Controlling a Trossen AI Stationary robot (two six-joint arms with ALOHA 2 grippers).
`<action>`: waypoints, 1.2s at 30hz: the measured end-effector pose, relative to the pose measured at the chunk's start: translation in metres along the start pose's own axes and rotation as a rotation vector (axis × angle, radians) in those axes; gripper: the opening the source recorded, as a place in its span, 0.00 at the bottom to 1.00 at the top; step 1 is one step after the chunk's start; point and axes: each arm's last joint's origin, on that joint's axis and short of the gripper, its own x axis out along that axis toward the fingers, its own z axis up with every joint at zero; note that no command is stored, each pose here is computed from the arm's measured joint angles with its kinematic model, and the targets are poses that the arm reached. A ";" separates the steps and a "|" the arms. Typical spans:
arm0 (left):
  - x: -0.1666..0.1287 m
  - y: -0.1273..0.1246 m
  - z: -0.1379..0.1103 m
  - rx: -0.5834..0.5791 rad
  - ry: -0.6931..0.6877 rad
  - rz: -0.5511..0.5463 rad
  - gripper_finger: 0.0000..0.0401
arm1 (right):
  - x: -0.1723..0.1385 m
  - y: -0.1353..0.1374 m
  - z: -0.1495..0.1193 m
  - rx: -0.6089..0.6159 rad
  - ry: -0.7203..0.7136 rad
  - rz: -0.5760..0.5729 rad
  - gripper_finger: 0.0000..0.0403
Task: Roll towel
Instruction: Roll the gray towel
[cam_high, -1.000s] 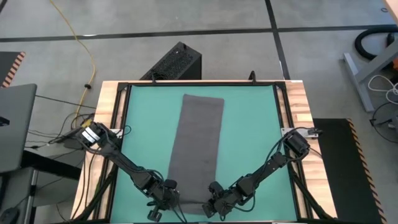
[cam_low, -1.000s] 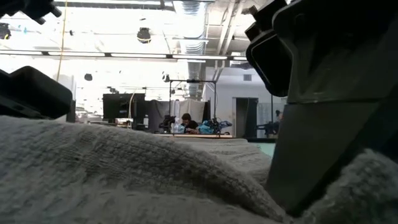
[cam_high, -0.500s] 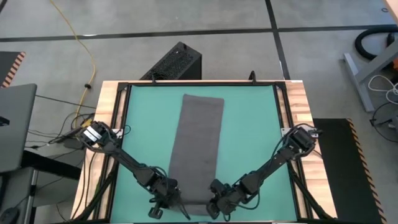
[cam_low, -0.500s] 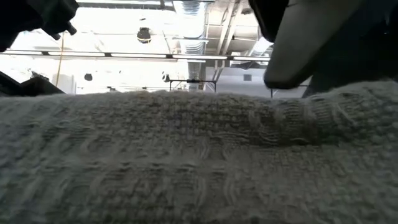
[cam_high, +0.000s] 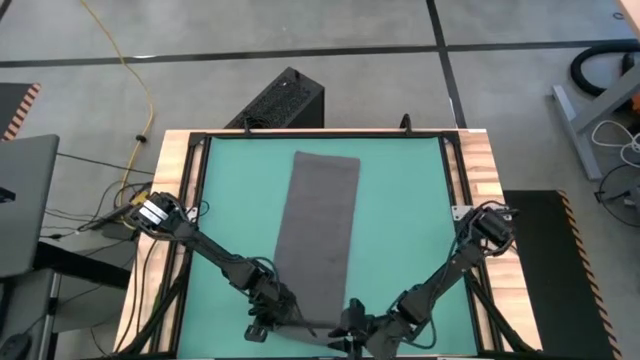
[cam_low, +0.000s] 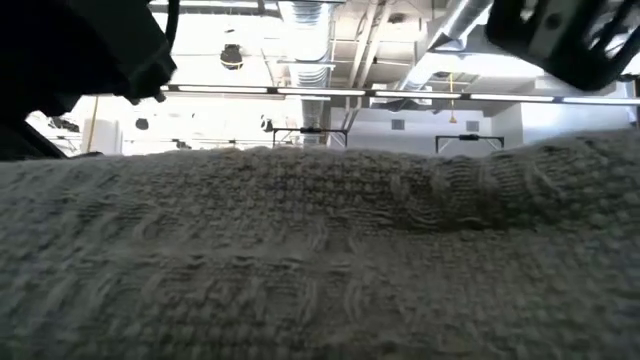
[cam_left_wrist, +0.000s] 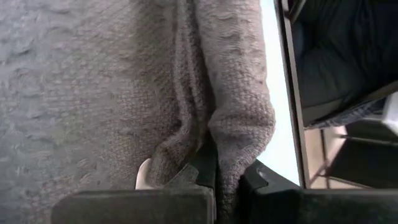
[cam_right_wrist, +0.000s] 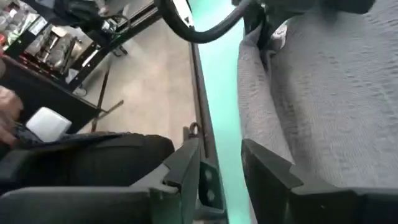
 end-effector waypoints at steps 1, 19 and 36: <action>0.000 0.000 0.000 -0.015 0.005 -0.012 0.00 | 0.003 -0.002 -0.002 -0.017 0.006 -0.005 0.34; -0.002 0.000 0.001 -0.091 0.040 -0.096 0.00 | 0.022 -0.006 -0.024 -0.439 0.082 -0.070 0.51; -0.002 0.000 0.002 -0.094 0.032 -0.093 0.01 | 0.029 -0.017 -0.024 -0.434 0.110 -0.098 0.40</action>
